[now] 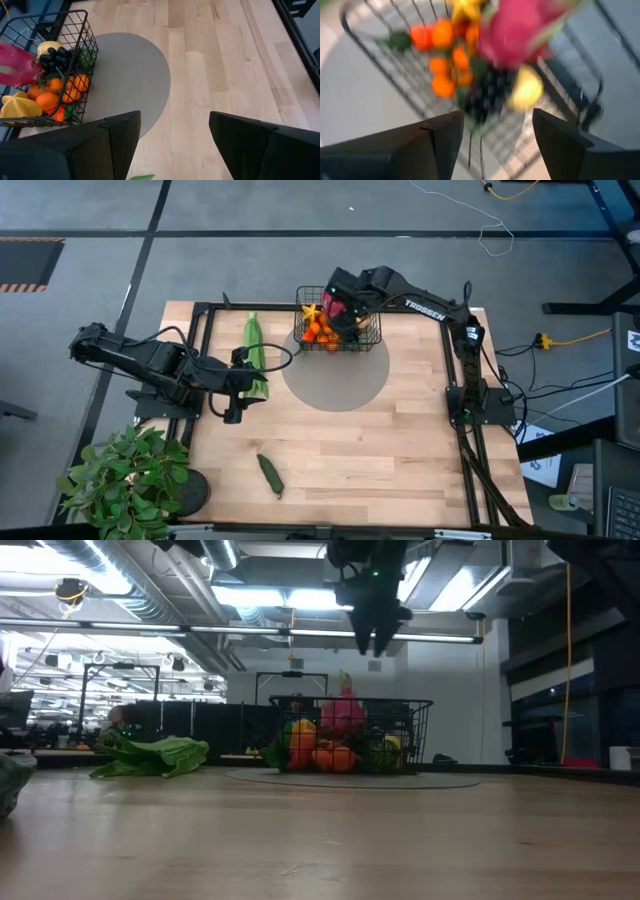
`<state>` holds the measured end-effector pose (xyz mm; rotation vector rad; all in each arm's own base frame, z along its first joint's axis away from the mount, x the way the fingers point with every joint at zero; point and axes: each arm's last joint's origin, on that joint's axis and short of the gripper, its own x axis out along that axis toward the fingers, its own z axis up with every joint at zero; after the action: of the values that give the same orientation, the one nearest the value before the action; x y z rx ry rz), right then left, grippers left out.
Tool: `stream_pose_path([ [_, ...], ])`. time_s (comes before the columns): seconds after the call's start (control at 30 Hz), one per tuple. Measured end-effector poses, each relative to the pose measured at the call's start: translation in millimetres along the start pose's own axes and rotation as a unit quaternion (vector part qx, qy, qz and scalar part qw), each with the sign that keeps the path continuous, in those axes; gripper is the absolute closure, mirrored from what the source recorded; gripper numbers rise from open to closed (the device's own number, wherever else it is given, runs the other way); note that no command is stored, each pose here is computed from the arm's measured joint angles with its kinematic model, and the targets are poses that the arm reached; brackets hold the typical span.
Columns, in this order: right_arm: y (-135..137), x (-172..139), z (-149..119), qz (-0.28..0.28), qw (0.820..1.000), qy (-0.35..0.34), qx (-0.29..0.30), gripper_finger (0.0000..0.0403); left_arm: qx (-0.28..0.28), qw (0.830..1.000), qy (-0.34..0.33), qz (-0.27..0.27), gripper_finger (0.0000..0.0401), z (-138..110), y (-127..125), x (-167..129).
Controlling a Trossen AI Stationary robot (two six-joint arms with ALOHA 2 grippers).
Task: Build produce basket
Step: Put the green chili pepper into the black wire basket
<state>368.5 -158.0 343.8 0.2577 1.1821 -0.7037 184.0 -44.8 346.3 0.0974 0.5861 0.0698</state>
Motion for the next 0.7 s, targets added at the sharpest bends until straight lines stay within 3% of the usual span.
stream_pose_path([
  [0.17,21,-10,-26,-0.021,0.995,0.090,0.030,0.0179,-0.026,1.000,0.000,0.000,0.0175,0,0,0],
  [0.23,39,-13,-32,-0.010,0.996,0.087,0.020,0.0179,-0.035,0.999,0.005,0.000,0.0175,0,-1,3],
  [0.4,88,-33,-59,0.056,0.990,0.104,-0.075,0.0179,-0.036,0.999,0.013,0.001,0.0175,0,-3,8],
  [0.7,165,-48,-124,0.063,0.969,0.122,-0.206,0.0179,-0.027,0.999,0.040,0.005,0.0175,-1,-9,26],
])
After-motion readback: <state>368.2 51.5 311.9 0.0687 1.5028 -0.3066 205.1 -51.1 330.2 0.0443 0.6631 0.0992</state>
